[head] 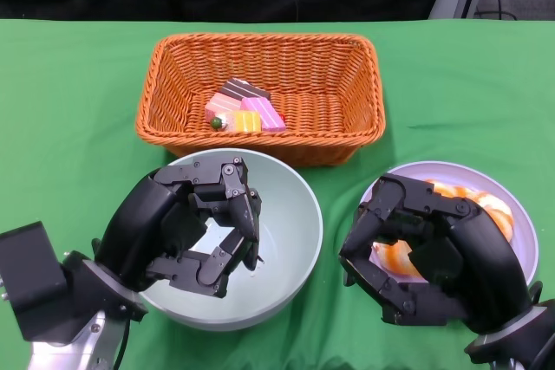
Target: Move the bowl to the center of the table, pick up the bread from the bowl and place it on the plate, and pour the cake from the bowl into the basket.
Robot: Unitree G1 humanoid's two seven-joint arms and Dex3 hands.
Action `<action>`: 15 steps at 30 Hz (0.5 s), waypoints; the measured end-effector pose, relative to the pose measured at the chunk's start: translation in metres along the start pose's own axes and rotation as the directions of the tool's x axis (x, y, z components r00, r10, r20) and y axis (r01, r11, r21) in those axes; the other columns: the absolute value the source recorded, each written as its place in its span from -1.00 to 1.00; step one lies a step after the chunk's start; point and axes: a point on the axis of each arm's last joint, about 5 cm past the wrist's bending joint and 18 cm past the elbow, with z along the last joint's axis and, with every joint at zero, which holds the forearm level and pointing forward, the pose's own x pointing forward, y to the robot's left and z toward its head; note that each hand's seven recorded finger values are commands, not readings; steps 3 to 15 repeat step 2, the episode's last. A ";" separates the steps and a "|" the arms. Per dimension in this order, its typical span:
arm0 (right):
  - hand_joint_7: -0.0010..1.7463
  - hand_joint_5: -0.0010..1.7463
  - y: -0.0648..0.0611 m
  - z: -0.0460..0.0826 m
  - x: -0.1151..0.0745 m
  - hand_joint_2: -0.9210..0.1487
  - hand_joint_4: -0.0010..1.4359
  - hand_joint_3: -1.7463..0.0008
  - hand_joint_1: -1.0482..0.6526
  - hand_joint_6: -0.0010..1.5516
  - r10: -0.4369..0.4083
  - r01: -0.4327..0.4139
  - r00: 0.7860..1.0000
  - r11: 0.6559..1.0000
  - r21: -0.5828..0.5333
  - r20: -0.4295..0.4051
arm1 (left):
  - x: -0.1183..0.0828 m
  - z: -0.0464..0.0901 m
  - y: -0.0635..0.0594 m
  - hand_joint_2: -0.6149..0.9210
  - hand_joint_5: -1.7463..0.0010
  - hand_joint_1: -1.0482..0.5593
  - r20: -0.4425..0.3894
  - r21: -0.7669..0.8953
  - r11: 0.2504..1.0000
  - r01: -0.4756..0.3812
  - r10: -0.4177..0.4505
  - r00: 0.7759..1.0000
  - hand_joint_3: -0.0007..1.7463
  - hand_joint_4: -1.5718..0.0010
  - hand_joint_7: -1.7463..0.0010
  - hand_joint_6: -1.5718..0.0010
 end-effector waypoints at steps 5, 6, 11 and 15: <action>0.50 0.87 0.000 0.000 0.000 -0.22 0.09 -0.04 -0.11 -0.09 0.000 0.000 1.000 1.000 0.001 0.001 | 0.000 0.000 0.000 0.34 -0.95 0.20 0.000 0.000 1.000 0.001 -0.001 1.000 0.61 -0.08 -0.65 -0.03; 0.50 0.87 0.000 0.000 0.000 -0.22 0.09 -0.04 -0.11 -0.09 0.000 0.000 1.000 1.000 0.001 0.001 | 0.000 0.000 0.000 0.34 -0.95 0.20 0.000 0.000 1.000 0.001 -0.001 1.000 0.61 -0.08 -0.65 -0.03; 0.50 0.87 0.000 0.000 0.000 -0.22 0.09 -0.04 -0.11 -0.09 0.000 0.000 1.000 1.000 0.001 0.001 | 0.000 0.000 0.000 0.34 -0.95 0.20 0.000 0.000 1.000 0.001 -0.001 1.000 0.61 -0.08 -0.65 -0.03; 0.50 0.87 0.000 0.000 0.000 -0.22 0.09 -0.04 -0.11 -0.09 0.000 0.000 1.000 1.000 0.001 0.001 | 0.000 0.000 0.000 0.34 -0.95 0.20 0.000 0.000 1.000 0.001 -0.001 1.000 0.61 -0.08 -0.65 -0.03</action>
